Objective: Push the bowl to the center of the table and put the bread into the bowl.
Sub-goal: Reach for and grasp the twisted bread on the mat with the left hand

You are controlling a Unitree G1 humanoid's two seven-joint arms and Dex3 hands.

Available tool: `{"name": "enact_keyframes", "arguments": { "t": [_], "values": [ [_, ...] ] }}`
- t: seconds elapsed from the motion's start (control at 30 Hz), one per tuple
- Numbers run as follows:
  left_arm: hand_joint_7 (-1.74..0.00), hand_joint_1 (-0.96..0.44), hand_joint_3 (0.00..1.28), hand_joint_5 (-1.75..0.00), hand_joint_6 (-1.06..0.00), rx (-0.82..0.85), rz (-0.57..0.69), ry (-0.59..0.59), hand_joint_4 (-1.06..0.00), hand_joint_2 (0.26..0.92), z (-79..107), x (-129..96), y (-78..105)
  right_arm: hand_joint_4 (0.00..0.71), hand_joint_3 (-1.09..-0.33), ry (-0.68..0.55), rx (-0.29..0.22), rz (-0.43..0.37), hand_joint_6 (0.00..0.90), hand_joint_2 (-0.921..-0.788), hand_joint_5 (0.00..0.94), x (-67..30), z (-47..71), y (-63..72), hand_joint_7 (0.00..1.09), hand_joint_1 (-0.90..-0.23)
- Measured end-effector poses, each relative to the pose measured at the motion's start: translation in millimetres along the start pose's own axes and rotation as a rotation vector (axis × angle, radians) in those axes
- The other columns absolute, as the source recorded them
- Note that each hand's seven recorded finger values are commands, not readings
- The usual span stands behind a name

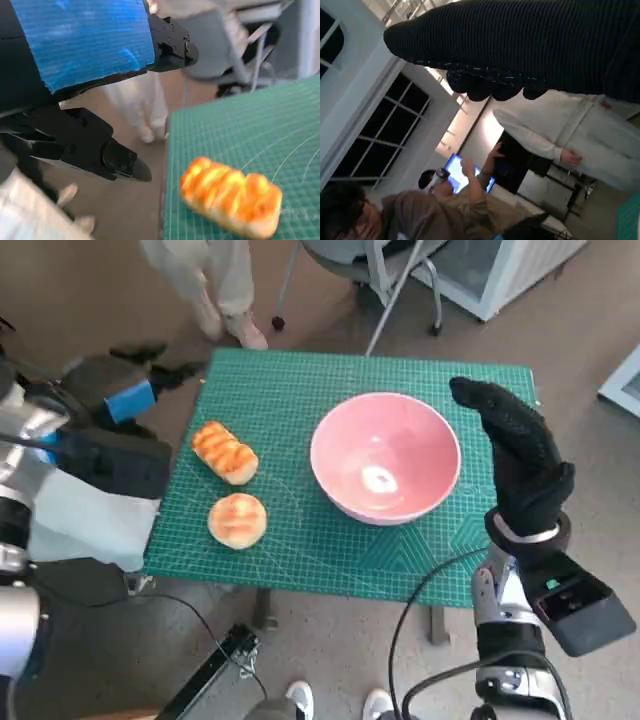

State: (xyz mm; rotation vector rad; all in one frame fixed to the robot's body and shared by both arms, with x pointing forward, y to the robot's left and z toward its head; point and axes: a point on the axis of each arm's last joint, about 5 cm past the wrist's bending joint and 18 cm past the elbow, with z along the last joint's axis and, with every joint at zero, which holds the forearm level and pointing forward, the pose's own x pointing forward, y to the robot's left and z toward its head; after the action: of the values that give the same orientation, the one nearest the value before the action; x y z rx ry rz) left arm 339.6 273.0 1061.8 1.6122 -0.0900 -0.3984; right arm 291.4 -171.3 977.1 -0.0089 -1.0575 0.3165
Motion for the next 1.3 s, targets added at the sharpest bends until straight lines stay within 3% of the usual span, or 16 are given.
{"name": "enact_keyframes", "arguments": {
  "t": [0.5, 0.93, 1.3],
  "values": [
    [-0.02, -0.21, 0.00, 0.00, -0.25, -0.016, -0.025, -0.026, -0.12, 0.730, 19.8, 18, -9.1, 0.324, -0.664, 0.017, 0.013, 0.025, -0.001, -0.921, 0.002, 0.6, -1.4, 0.4, 0.82, -0.594],
    [-0.01, -0.18, 0.00, 0.00, -0.24, 0.058, -0.122, -0.031, -0.12, 0.730, 43.6, 37, -34.0, 0.311, -0.673, 0.011, 0.002, 0.044, -0.001, -0.921, 0.000, -0.1, 0.7, -3.1, 0.82, -0.571],
    [0.00, -0.19, 0.00, 0.00, -0.24, 0.156, -0.222, 0.041, -0.12, 0.734, 48.6, 42, -51.3, 0.321, -0.680, 0.020, -0.024, 0.043, 0.005, -0.921, 0.005, -4.0, 3.3, -9.3, 0.83, -0.567]
  ]
}}
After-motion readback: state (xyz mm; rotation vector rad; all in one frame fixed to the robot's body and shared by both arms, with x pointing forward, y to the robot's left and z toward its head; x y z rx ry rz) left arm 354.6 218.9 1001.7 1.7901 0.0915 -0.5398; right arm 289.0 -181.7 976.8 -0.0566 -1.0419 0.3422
